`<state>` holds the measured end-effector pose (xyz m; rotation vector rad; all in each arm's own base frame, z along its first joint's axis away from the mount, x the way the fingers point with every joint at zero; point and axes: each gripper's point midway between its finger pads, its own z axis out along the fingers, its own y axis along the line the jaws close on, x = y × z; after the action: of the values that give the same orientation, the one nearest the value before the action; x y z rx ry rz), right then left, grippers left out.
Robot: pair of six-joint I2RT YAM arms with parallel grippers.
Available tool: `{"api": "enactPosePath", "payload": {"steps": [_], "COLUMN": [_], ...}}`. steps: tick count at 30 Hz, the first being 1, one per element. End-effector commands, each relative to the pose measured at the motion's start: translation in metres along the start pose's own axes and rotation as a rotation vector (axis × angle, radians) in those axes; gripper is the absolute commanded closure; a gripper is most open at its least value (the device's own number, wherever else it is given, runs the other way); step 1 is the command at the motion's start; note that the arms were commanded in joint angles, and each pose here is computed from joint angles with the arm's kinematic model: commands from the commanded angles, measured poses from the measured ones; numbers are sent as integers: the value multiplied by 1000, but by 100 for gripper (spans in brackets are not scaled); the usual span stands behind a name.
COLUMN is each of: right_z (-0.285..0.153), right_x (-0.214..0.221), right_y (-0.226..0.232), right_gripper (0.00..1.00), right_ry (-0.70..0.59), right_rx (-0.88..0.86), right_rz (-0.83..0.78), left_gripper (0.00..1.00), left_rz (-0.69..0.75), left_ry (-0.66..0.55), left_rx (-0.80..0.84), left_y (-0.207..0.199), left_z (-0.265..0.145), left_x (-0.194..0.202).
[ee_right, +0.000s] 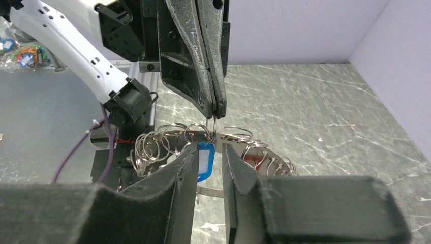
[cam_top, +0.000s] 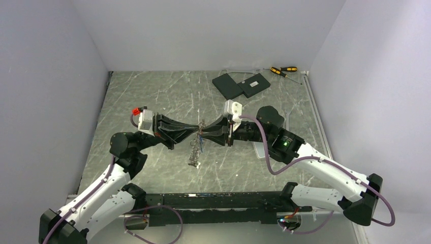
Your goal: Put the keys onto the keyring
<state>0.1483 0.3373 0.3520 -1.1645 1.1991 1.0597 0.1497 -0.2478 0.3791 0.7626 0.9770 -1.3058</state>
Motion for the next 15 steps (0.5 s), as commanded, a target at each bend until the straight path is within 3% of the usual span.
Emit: {"api": "enactPosePath", "payload": {"steps": [1, 6, 15], "right_z": [3, 5, 4], "right_x": [-35, -37, -40], "right_y": [4, 3, 3], "right_gripper": [75, 78, 98], "right_ry": [-94, -102, -107], "right_rx": [-32, -33, -33], "right_rz": [-48, -47, -50], "left_gripper": [100, 100, 100], "left_rz": [45, 40, 35], "left_ry": [-56, -57, -51], "left_rx": [50, 50, 46], "left_y": [-11, -10, -10], "left_z": [2, 2, 1], "left_x": [-16, -15, -12]}}
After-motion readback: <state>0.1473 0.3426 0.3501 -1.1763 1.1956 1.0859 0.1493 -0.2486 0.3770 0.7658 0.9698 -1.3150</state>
